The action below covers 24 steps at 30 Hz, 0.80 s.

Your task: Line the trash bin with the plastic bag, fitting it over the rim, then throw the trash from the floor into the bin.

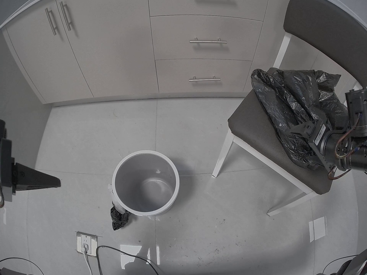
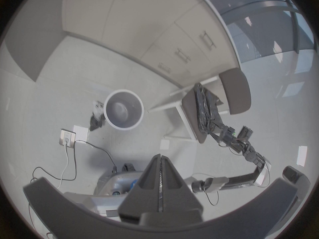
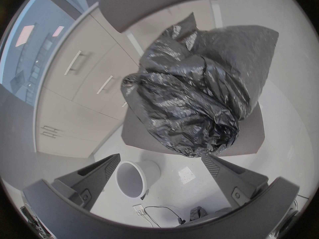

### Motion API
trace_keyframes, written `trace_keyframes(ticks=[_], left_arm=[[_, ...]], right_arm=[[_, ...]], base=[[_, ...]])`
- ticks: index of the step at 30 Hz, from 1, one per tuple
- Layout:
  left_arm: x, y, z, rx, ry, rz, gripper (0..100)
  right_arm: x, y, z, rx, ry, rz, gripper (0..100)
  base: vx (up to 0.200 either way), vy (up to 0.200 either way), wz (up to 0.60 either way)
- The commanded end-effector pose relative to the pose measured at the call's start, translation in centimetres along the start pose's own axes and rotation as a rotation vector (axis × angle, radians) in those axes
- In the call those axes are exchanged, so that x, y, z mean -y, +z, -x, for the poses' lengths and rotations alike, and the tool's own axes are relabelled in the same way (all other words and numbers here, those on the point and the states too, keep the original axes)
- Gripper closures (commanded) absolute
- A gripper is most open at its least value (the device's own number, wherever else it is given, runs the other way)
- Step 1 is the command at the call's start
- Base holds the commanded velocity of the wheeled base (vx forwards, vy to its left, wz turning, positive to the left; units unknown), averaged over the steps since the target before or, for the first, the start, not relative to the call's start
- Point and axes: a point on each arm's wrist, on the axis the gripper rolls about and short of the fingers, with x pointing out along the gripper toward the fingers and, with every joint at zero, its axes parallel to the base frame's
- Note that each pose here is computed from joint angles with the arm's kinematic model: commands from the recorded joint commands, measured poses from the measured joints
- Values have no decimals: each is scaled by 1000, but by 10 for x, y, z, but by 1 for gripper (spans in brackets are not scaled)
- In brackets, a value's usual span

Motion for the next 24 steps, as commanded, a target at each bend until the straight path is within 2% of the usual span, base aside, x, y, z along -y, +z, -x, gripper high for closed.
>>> trace_keyframes(ticks=[1, 6, 10, 13, 16, 17, 19, 24], left_arm=[[0, 12, -31, -103, 21, 19, 100], [2, 13, -29, -76, 0, 9, 100], [2, 11, -26, -72, -8, 4, 100], [1, 11, -29, -70, -6, 2, 100], [-1, 12, -34, -64, -8, 0, 100], [-3, 13, -40, -57, -11, -4, 100], [-5, 13, -45, -50, -16, -9, 100], [-7, 14, -50, -25, -32, -21, 100]], right_arm=[[4, -5, -12, -23, -56, -4, 0], [-2, 9, 18, 30, 26, -26, 0], [-1, 17, 39, 38, 22, -31, 0], [8, 16, 50, 28, -5, -40, 0], [17, 9, 45, 5, -47, -58, 0], [26, 2, 37, -18, -94, -69, 0], [33, -1, 29, -26, -126, -86, 0], [42, -4, 1, 1, -115, -117, 0]], base=[[0, 0, 0], [0, 0, 0], [0, 0, 0], [0, 0, 0], [0, 0, 0], [0, 0, 0], [0, 0, 0], [0, 0, 0]])
